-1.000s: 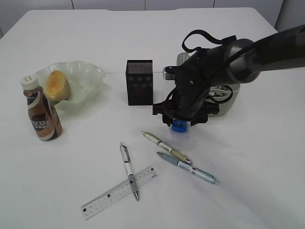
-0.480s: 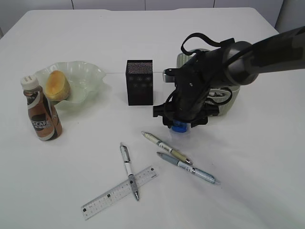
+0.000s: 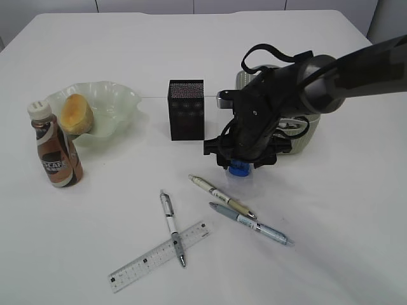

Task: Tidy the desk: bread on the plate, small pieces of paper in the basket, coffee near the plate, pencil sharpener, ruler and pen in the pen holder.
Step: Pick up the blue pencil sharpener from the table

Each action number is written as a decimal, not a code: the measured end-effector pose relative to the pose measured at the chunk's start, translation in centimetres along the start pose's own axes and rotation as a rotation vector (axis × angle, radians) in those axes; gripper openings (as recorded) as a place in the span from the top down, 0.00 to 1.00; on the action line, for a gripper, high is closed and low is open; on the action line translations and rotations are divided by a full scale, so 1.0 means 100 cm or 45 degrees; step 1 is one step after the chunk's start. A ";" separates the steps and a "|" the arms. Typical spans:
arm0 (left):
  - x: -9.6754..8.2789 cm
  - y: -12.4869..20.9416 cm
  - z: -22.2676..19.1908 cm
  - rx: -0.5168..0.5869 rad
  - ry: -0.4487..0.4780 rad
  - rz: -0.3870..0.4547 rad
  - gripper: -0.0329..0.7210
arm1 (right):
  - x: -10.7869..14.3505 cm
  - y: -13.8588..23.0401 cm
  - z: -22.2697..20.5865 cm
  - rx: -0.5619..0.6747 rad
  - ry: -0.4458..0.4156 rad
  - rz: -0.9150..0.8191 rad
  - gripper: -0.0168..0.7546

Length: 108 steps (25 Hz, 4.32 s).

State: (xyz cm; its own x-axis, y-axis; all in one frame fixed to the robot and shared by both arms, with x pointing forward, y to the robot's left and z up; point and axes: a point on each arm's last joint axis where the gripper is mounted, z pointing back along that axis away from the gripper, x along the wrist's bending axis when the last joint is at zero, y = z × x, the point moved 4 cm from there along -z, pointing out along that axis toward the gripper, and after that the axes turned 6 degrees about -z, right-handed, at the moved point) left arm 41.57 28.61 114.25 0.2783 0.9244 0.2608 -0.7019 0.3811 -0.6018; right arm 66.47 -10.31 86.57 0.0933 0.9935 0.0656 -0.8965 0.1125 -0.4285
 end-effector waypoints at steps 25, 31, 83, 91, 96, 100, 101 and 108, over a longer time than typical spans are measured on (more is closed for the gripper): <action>0.000 0.000 0.000 -0.002 0.000 0.000 0.38 | 0.000 0.003 -0.007 0.009 0.005 -0.004 0.34; 0.000 0.000 0.000 -0.002 0.000 0.000 0.38 | 0.001 0.002 -0.007 0.000 -0.005 -0.010 0.34; 0.000 0.000 0.000 -0.002 0.000 0.000 0.38 | 0.002 0.000 -0.007 -0.018 -0.021 -0.011 0.45; 0.000 0.000 0.000 -0.003 -0.001 0.000 0.38 | 0.002 0.001 -0.007 -0.015 -0.018 -0.011 0.49; 0.000 0.000 0.000 -0.003 -0.001 0.000 0.38 | 0.002 0.001 -0.007 -0.015 -0.018 -0.011 0.51; 0.000 0.000 0.000 -0.005 -0.001 0.000 0.38 | 0.001 0.001 -0.007 -0.006 -0.005 -0.009 0.51; 0.000 0.000 0.000 -0.005 -0.001 0.000 0.38 | 0.000 0.002 -0.007 -0.002 -0.001 -0.009 0.51; 0.000 -0.001 0.000 -0.005 0.001 0.001 0.38 | -0.001 0.003 -0.007 0.011 0.015 -0.007 0.51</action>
State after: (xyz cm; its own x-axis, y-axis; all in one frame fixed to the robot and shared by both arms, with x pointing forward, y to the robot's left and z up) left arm 41.61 28.58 114.27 0.2785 0.9247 0.2597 -0.6995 0.3806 -0.6049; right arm 66.49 -10.39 85.76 0.1035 0.9930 0.0570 -0.8995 0.1179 -0.4206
